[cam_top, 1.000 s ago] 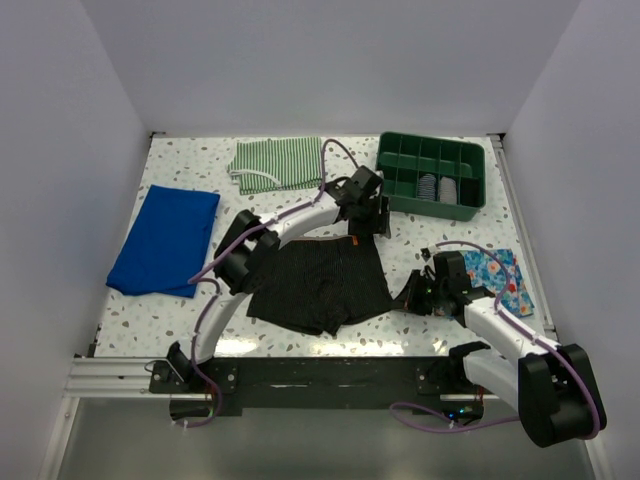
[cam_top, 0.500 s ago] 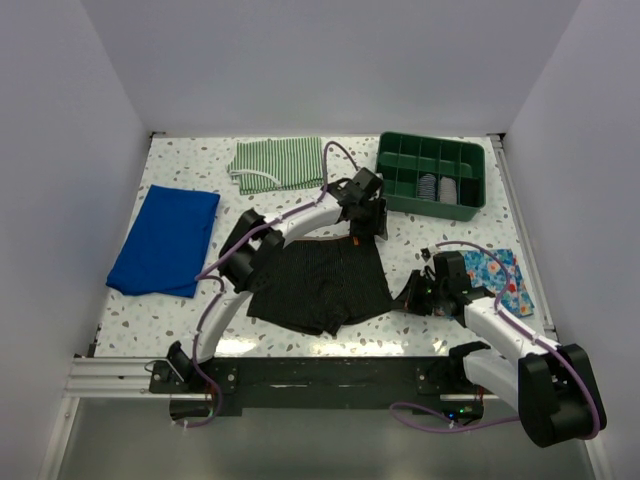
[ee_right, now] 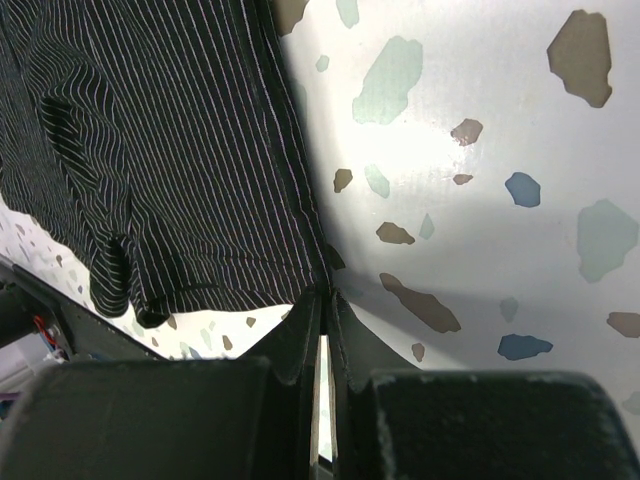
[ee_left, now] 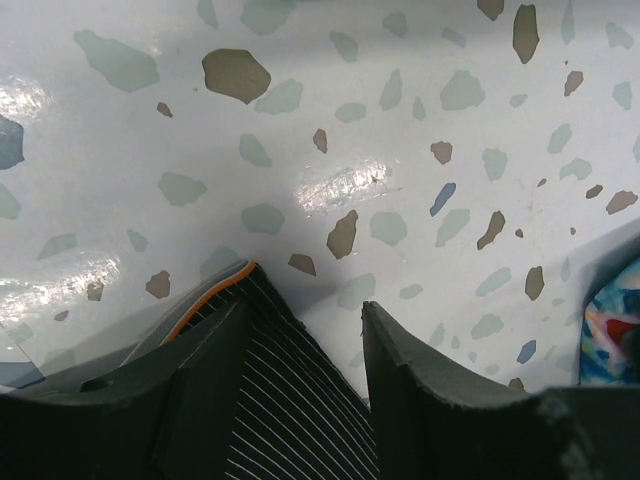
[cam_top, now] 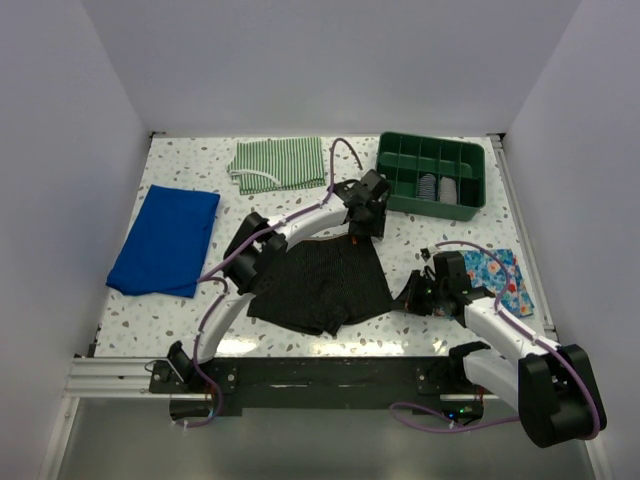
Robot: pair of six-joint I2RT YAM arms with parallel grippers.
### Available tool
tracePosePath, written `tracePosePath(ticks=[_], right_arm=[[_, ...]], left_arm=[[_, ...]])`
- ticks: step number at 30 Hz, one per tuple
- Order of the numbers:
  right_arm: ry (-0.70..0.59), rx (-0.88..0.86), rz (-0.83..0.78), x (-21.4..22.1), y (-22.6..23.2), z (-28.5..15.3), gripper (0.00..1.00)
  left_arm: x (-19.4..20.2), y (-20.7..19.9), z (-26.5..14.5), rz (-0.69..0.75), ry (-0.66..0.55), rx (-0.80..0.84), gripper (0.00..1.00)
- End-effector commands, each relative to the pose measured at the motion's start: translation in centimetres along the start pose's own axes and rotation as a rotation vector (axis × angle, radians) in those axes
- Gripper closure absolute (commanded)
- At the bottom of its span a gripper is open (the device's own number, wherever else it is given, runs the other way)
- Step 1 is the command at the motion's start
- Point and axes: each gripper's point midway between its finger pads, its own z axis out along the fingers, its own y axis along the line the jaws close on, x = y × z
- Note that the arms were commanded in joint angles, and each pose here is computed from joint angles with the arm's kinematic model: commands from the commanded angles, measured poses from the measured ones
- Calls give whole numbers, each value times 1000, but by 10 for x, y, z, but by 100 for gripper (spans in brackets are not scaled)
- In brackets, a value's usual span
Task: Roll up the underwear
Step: Fold the underwear at the center of the board.
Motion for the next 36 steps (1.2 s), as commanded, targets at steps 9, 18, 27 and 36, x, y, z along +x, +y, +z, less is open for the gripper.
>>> tracePosePath(ticks=[9,18,27,36], right_arm=[[-6,2,-14,-4,1,-2,97],[1,3,-16,-3,1,-1,97],[11,5,-12,-1,-1,0,97],[12,5,-8,-1,-1,1,97]], left_arm=[[-29,-18,-20,75,-78,23,44],[-13,-2,-8,123,-37,-59,45],[-9,-4,5,140,-33,-57,45],[-4,-7,12,149,-21,-33,62]])
